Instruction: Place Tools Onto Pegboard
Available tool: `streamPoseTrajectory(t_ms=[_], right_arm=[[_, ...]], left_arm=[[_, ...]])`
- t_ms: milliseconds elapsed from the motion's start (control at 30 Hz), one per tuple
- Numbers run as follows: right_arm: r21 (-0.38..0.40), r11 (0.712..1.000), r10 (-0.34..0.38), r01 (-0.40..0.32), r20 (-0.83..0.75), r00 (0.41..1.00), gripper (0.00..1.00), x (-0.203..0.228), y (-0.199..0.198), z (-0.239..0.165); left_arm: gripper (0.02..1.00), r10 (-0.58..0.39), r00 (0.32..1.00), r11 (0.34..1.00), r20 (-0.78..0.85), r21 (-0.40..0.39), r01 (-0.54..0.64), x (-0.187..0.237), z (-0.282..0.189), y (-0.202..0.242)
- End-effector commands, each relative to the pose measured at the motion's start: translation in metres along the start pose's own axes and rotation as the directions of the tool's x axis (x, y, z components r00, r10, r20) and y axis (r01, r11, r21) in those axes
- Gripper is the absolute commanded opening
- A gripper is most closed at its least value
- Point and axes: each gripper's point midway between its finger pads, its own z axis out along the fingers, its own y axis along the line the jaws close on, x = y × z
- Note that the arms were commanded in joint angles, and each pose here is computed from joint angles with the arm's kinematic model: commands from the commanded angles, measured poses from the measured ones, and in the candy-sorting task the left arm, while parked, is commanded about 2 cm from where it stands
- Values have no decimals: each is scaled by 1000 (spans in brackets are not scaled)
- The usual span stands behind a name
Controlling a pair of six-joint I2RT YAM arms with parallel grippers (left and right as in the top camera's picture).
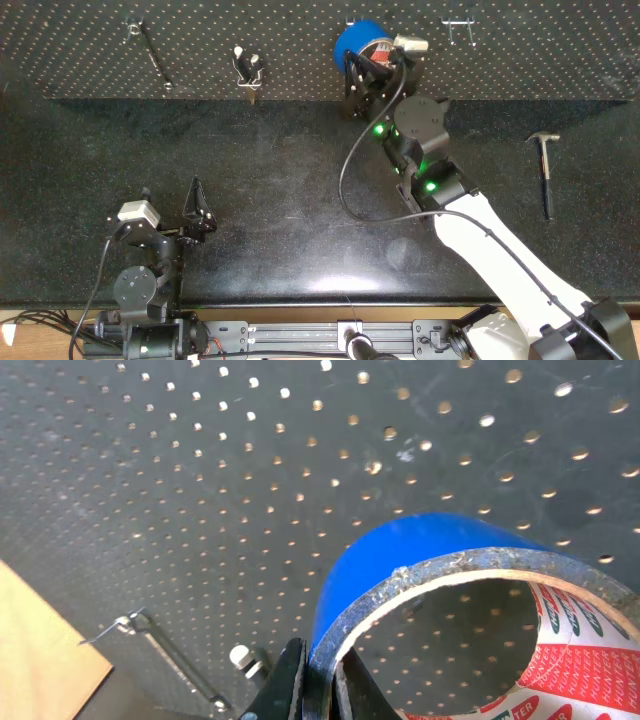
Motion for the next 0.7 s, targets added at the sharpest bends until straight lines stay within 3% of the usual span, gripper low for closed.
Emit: streamPoseTrajectory(t_ms=[33, 467, 700], right_arm=[[4, 1000, -5, 5, 41, 999, 75, -18, 3, 14], [-112, 994, -6, 9, 27, 1000, 75, -8, 25, 33], [-105, 994, -6, 8, 22, 1000, 77, -4, 22, 36]], left_arm=[[993, 10, 1000, 1000, 0, 10, -10, 0, 0, -1], [993, 10, 1000, 1000, 0, 10, -10, 0, 0, -1], [993, 10, 1000, 1000, 0, 10, -10, 0, 0, -1]])
